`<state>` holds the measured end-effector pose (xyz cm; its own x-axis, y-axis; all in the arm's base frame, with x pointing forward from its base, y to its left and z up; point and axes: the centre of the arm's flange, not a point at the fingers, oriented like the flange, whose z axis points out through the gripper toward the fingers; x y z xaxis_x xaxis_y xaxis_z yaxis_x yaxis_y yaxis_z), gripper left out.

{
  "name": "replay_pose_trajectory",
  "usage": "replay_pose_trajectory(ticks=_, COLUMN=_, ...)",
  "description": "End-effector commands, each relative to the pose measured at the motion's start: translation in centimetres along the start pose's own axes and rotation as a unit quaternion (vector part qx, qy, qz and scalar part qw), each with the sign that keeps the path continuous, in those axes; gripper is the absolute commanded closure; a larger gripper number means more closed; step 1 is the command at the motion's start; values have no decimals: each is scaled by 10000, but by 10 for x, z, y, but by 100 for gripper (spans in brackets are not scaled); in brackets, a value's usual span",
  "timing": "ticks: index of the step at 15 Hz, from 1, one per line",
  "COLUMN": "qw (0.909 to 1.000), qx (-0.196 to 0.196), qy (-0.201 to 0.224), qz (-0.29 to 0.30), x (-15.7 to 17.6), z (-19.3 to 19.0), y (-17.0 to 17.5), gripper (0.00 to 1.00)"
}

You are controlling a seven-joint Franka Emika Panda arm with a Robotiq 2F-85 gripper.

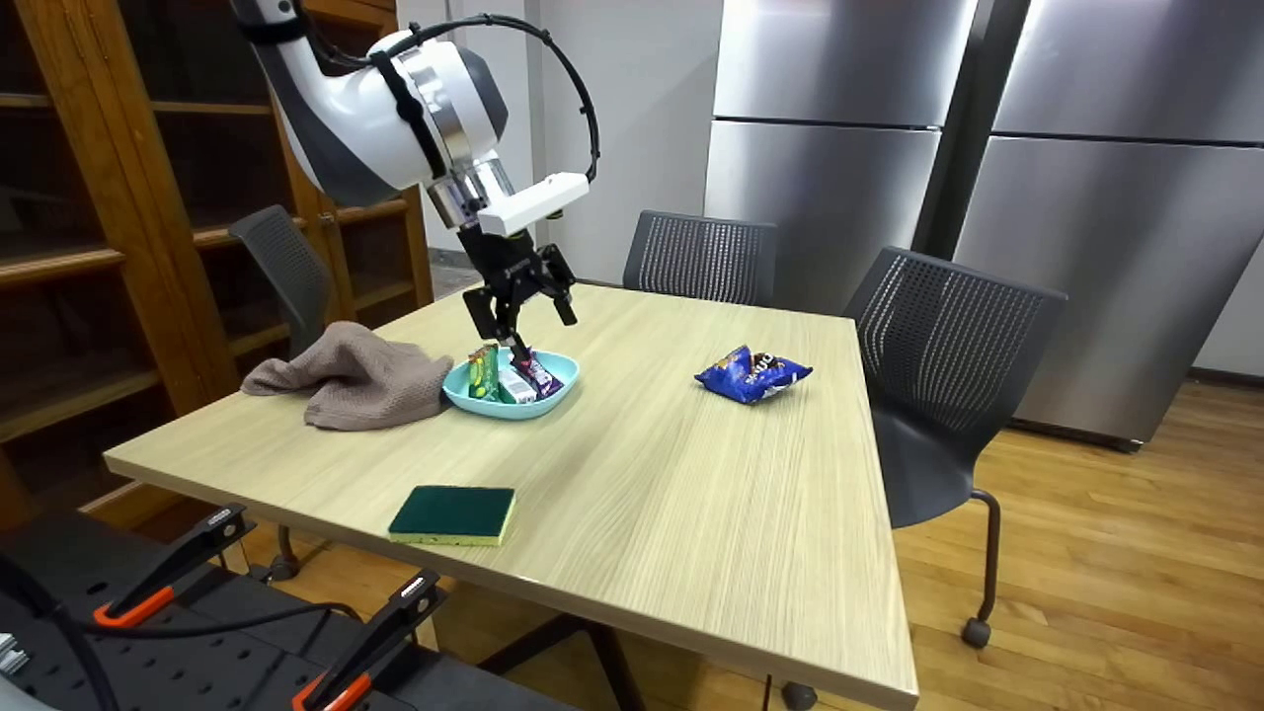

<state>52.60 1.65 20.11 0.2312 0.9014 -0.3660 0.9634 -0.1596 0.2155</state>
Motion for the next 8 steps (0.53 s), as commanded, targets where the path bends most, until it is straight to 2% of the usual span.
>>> replay_pose_trajectory(ticks=1, qw=10000, qx=1, qy=0, qz=-2, x=0, z=0, y=0, gripper=0)
replay_pose_trajectory(ticks=4, qw=9999, qx=-116, qy=4, qz=-50, x=2, z=-3, y=1, gripper=0)
replay_pose_trajectory(ticks=8, qw=9959, qx=-434, qy=474, qz=-631, x=28, z=-20, y=8, gripper=0)
